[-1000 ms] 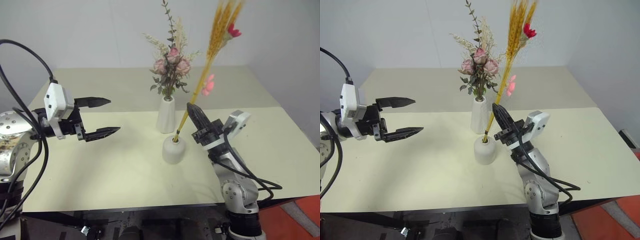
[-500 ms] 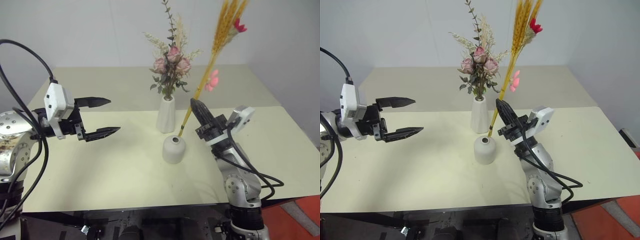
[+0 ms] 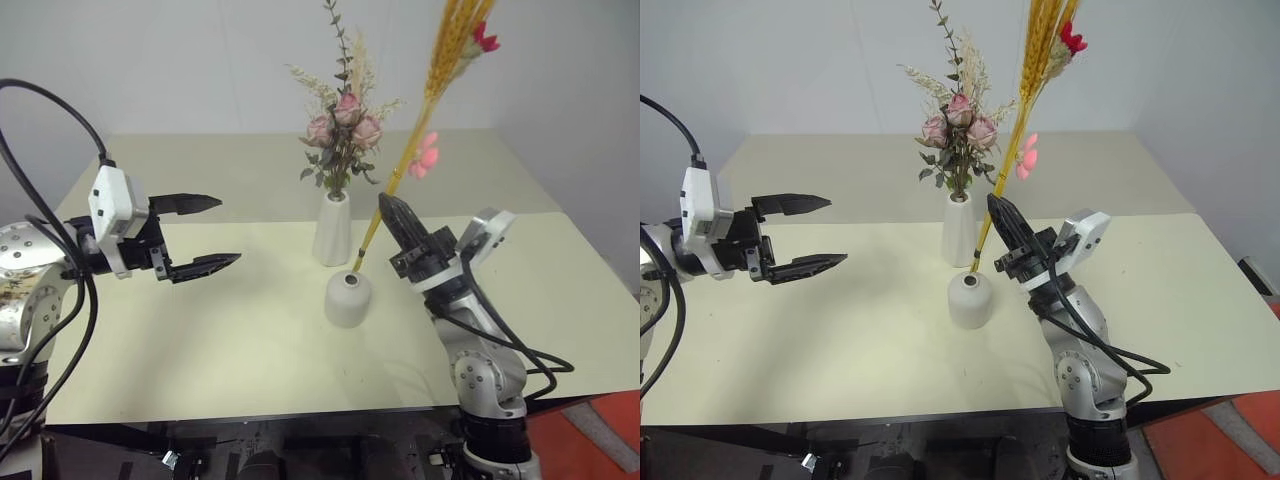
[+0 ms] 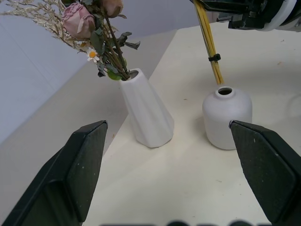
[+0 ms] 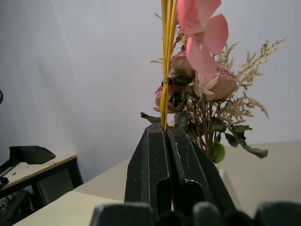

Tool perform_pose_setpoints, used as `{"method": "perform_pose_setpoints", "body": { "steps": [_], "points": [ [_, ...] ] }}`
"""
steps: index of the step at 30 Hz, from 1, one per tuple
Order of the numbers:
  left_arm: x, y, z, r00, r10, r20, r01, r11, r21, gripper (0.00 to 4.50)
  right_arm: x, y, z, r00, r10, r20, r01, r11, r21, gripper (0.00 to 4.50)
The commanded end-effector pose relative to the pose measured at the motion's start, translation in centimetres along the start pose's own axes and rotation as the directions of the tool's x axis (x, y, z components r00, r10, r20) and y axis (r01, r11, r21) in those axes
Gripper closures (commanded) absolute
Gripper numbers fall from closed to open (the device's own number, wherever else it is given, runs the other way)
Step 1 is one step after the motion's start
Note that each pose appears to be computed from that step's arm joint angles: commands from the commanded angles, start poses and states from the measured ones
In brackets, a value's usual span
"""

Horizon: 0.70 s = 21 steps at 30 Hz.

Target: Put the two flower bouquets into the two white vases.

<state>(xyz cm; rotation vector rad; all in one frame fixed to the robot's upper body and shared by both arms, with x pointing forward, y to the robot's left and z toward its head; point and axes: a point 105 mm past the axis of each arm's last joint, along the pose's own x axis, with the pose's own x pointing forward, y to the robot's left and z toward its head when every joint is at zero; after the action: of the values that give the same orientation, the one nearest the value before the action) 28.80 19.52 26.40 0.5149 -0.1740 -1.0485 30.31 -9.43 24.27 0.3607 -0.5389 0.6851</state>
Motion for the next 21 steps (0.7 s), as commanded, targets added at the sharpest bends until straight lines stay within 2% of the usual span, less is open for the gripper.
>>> {"method": "perform_pose_setpoints", "body": {
  "steps": [1,10,21],
  "points": [
    [-0.1,0.2,1.2,1.0,0.009,0.025,-0.01,0.998,0.055,0.0,0.0,0.6,0.6,1.0,0.02,0.017,-0.02,1.0,-0.01,4.44],
    [-0.2,0.2,1.1,1.0,0.012,0.019,-0.013,0.998,0.058,0.0,-0.3,-0.2,-0.4,1.0,-0.004,-0.016,0.004,1.0,-0.03,4.44],
    [-0.1,0.1,0.9,1.0,0.015,0.019,-0.016,0.998,0.057,0.0,-0.8,0.7,-1.6,0.999,0.016,-0.05,-0.019,0.999,-0.043,4.44]
  ]
}}
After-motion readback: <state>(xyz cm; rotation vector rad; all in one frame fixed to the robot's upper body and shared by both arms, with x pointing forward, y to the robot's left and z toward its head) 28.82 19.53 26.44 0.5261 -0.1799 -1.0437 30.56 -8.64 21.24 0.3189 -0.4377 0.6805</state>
